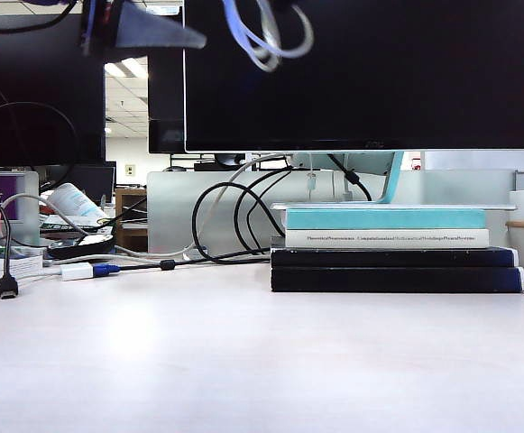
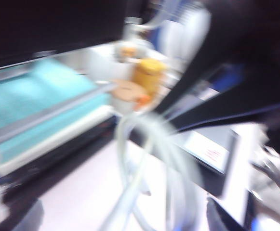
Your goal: Unfold the white charging cable into a straight cable.
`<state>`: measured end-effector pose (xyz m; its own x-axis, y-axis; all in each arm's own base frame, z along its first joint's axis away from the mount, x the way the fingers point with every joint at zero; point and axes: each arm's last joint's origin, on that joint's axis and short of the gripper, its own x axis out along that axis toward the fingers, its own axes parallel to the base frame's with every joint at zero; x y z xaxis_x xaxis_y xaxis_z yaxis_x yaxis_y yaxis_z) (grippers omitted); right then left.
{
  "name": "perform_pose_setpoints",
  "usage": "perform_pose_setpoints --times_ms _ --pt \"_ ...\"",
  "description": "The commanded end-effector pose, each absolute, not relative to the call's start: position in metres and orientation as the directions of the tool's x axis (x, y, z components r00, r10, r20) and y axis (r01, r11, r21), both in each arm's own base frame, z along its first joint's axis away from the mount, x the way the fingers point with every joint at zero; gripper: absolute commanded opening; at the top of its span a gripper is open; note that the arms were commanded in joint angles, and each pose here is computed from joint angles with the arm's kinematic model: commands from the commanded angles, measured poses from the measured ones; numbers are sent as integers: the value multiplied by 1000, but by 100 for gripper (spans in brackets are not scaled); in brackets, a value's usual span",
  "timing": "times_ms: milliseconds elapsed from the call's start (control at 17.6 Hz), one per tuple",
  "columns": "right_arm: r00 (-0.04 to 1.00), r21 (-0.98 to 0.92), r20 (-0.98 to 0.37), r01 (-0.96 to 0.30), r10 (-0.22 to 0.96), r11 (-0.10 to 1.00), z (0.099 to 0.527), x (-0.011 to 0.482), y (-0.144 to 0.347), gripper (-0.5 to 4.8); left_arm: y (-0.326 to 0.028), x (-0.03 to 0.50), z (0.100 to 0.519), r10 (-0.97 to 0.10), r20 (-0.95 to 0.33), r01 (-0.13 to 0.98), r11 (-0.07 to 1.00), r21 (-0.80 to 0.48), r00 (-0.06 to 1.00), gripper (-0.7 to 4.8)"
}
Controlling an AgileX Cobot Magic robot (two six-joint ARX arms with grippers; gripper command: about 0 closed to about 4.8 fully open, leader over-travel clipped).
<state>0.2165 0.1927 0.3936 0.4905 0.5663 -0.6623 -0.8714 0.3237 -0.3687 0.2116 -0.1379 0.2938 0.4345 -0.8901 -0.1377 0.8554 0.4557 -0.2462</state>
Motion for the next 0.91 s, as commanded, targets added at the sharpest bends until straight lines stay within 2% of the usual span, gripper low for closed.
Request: perform_pose_setpoints --times_ms 57,228,399,569,797,911 --pt "597 -432 -563 -802 571 412 405 223 196 -1 -137 214 298 -841 -124 806 541 -239 527 479" --pt "610 -430 -560 -792 561 433 403 226 199 -1 -135 217 302 -776 -83 751 627 -206 625 479" --pt "607 -403 -561 -794 562 455 398 232 205 -1 -144 213 309 -778 -17 767 622 -159 628 479" --pt "614 -410 -544 -789 572 458 397 235 209 -1 -157 204 306 -772 -37 765 634 -112 634 479" --pt "632 -421 -540 -774 555 472 398 236 208 -1 -157 207 301 -709 -79 700 705 -115 701 479" --pt "633 -423 -540 -774 554 472 398 236 208 -1 -157 207 302 -707 -69 699 707 -111 704 479"
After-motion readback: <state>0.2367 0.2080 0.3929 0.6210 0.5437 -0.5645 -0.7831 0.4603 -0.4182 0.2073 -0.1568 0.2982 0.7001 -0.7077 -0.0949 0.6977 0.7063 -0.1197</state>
